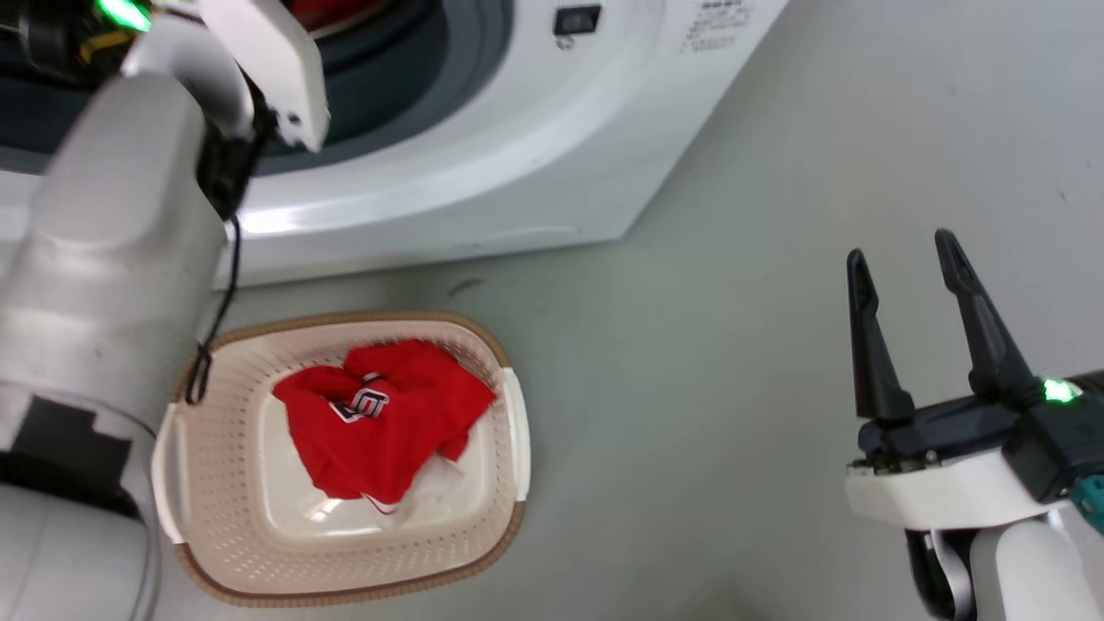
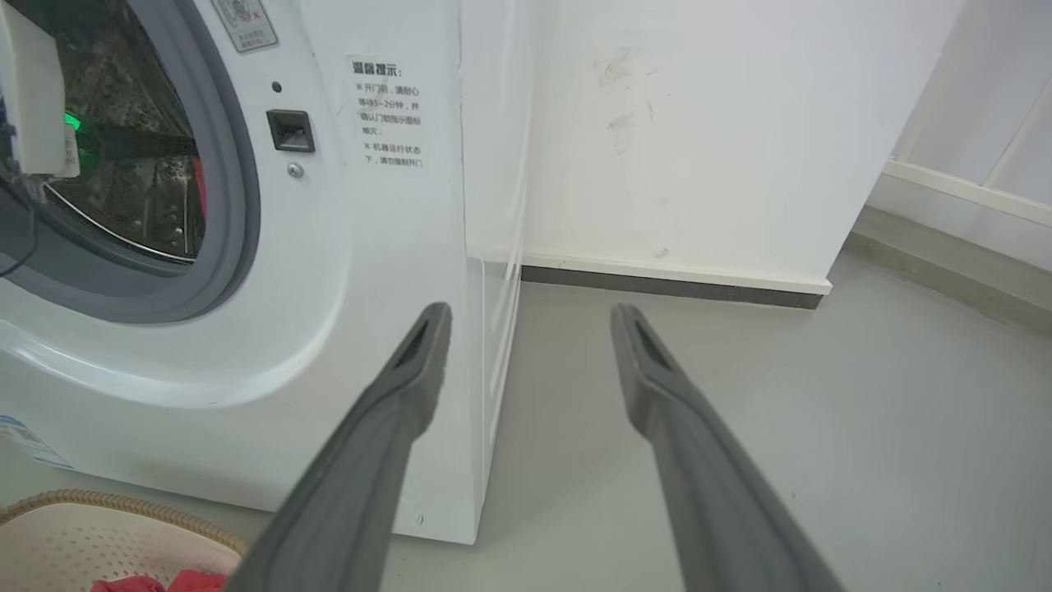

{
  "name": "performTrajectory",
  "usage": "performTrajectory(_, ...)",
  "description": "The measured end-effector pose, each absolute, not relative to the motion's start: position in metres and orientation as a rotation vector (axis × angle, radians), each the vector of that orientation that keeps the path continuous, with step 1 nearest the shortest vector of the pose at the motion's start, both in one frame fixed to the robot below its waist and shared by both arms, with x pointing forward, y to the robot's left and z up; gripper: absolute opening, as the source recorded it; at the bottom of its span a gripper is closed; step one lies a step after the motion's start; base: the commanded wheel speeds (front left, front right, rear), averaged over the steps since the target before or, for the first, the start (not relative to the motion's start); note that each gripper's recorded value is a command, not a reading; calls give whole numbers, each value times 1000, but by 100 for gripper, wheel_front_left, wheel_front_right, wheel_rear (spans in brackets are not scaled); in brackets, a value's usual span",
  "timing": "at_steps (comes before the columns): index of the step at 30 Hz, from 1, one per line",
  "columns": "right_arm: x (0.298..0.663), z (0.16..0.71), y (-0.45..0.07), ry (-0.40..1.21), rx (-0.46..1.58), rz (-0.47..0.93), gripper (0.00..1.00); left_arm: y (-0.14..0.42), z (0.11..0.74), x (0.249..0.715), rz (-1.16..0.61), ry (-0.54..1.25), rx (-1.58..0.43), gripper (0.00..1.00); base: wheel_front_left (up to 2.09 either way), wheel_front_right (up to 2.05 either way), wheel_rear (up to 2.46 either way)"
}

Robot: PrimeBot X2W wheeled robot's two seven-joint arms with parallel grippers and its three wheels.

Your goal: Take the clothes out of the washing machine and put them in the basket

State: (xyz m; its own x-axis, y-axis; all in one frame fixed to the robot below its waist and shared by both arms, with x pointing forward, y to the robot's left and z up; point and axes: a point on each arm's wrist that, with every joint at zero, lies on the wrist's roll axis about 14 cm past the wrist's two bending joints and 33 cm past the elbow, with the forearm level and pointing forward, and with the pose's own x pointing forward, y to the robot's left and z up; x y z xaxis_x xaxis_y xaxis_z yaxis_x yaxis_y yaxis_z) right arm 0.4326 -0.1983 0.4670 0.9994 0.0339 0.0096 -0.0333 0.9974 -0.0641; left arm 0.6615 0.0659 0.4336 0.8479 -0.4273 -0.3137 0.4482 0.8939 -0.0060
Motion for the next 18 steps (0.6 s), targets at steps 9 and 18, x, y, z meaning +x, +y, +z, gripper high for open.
performTrajectory(9, 414, 492, -179, -67, -46, 82, 100, 74, 483, 611, -486, 167, 40, 0, 0, 0, 0)
performTrajectory(18, 392, 515, -167, -120, -36, 111, 100, 83, 542, 570, -489, 1, 55, 0, 0, 0, 0)
